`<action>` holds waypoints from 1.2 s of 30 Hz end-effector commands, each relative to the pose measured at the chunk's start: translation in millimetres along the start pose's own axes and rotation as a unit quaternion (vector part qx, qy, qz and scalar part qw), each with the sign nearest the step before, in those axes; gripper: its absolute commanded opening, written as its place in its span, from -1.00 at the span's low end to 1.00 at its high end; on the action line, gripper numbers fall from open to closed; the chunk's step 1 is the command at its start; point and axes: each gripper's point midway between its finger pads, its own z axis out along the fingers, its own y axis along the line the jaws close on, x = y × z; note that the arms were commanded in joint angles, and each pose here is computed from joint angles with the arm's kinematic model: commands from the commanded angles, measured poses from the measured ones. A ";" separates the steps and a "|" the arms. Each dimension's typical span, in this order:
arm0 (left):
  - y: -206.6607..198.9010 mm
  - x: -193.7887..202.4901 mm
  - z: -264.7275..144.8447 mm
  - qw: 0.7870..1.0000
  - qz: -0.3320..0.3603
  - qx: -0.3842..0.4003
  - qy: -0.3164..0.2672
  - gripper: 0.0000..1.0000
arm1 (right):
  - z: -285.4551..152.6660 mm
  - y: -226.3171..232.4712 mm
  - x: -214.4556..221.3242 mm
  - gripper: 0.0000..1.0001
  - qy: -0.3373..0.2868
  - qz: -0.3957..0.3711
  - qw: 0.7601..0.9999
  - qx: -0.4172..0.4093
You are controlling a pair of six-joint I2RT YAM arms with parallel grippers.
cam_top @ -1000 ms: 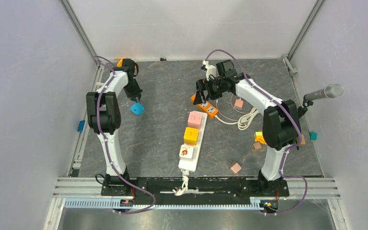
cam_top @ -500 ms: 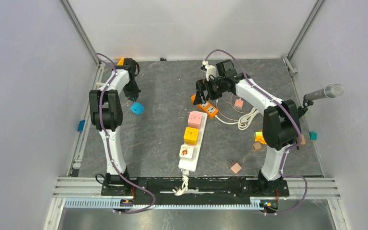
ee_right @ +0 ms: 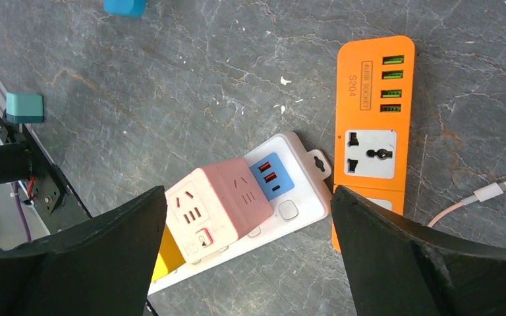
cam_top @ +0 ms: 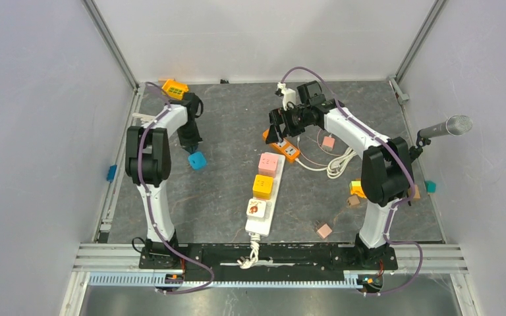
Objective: Insert the plug
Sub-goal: Move the plug to the center of the board.
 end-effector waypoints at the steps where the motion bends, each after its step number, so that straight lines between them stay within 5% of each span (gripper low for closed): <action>1: -47.1 41.3 -15.9 0.997 0.047 0.063 0.011 -0.78 | -5.8 19.4 -22.1 0.96 -0.024 -0.039 0.999 -0.023; 7: -66.1 64.3 -43.9 0.993 0.034 0.111 -0.005 -0.78 | 8.9 47.2 -24.0 0.96 -0.014 -0.093 0.995 -0.039; 15: -41.0 19.6 -115.0 0.983 -0.033 0.158 -0.091 -0.51 | 44.5 85.9 -9.1 0.96 0.025 -0.184 0.982 -0.043; 23: 48.1 19.5 -153.8 0.968 -0.149 0.153 -0.130 0.12 | 85.5 108.8 5.5 0.96 0.053 -0.228 0.972 0.011; 30: 95.9 52.8 -185.4 0.962 -0.178 0.115 -0.173 0.88 | 119.5 141.4 9.1 0.96 0.030 -0.247 0.968 0.033; 36: 107.5 70.3 -199.2 0.957 -0.182 0.113 -0.195 0.99 | 147.3 164.0 12.4 0.96 0.007 -0.251 0.967 0.052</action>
